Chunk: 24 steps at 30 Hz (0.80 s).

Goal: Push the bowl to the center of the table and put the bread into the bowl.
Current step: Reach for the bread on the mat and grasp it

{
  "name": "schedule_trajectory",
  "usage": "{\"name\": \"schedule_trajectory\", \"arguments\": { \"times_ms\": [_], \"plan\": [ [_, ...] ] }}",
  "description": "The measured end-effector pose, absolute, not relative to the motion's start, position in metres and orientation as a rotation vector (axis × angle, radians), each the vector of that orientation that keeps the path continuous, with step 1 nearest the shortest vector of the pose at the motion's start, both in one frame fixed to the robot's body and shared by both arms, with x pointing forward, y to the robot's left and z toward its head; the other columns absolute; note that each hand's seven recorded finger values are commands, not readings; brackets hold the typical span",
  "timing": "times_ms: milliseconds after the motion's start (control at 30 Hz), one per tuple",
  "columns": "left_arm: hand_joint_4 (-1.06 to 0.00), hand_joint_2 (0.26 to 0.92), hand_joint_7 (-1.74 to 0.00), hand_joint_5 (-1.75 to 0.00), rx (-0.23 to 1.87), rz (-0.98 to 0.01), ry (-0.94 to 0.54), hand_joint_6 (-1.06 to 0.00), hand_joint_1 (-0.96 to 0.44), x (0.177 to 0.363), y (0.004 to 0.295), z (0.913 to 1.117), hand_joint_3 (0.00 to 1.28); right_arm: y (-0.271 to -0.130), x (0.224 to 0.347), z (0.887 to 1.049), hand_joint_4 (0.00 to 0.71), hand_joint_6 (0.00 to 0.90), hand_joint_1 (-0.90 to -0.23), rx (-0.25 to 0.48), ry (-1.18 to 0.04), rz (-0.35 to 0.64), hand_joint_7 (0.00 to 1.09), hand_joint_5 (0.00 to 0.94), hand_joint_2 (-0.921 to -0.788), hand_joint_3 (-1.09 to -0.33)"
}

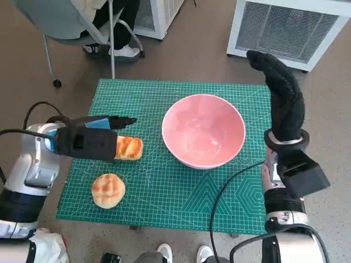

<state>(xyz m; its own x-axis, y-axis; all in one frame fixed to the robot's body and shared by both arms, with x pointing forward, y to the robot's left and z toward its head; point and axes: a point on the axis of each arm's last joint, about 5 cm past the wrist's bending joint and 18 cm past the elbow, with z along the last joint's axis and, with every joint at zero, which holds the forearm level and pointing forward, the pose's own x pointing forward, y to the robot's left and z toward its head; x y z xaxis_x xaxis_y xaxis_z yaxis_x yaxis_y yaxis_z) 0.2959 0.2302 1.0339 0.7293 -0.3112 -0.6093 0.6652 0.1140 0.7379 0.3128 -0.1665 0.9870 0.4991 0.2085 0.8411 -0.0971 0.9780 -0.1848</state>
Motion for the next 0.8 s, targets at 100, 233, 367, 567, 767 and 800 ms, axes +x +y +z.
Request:
{"name": "schedule_trajectory", "arguments": {
  "times_ms": [100, 233, 367, 567, 767, 800],
  "plan": [
    [-0.01, 0.710, -0.01, 0.00, 1.273, -0.739, 0.346, -0.15, -0.16, 0.297, 0.228, 1.031, 0.01, -0.166, 0.313, 0.987, 0.363, 0.183, -0.576, -0.117, -1.031, 0.183, 0.38, 0.003, -0.921, -0.777],
    [-0.02, 0.711, -0.01, 0.00, 1.275, -0.750, 0.362, -0.16, -0.19, 0.299, 0.225, 1.026, 0.01, -0.166, 0.313, 0.986, 0.363, 0.183, -0.575, -0.117, -1.031, 0.184, 0.38, 0.003, -0.921, -0.778],
    [-0.03, 0.713, -0.01, 0.00, 1.291, -0.749, 0.368, -0.17, -0.21, 0.301, 0.222, 1.023, 0.01, -0.166, 0.313, 0.986, 0.363, 0.182, -0.577, -0.117, -1.030, 0.184, 0.38, 0.002, -0.921, -0.778],
    [-0.04, 0.714, -0.01, -0.01, 1.314, -0.730, 0.361, -0.19, -0.25, 0.304, 0.221, 1.018, 0.01, -0.165, 0.313, 0.986, 0.364, 0.182, -0.577, -0.115, -1.027, 0.184, 0.38, 0.003, -0.921, -0.777],
    [-0.10, 0.732, -0.03, -0.02, 1.338, -0.722, 0.348, -0.24, -0.23, 0.307, 0.217, 1.008, 0.01, -0.165, 0.313, 0.986, 0.365, 0.182, -0.577, -0.112, -1.021, 0.184, 0.38, 0.002, -0.921, -0.777],
    [-0.10, 0.735, -0.03, -0.02, 1.339, -0.722, 0.348, -0.24, -0.23, 0.308, 0.217, 1.006, 0.01, -0.165, 0.313, 0.986, 0.365, 0.182, -0.577, -0.112, -1.020, 0.184, 0.38, 0.002, -0.921, -0.777]
  ]
}}
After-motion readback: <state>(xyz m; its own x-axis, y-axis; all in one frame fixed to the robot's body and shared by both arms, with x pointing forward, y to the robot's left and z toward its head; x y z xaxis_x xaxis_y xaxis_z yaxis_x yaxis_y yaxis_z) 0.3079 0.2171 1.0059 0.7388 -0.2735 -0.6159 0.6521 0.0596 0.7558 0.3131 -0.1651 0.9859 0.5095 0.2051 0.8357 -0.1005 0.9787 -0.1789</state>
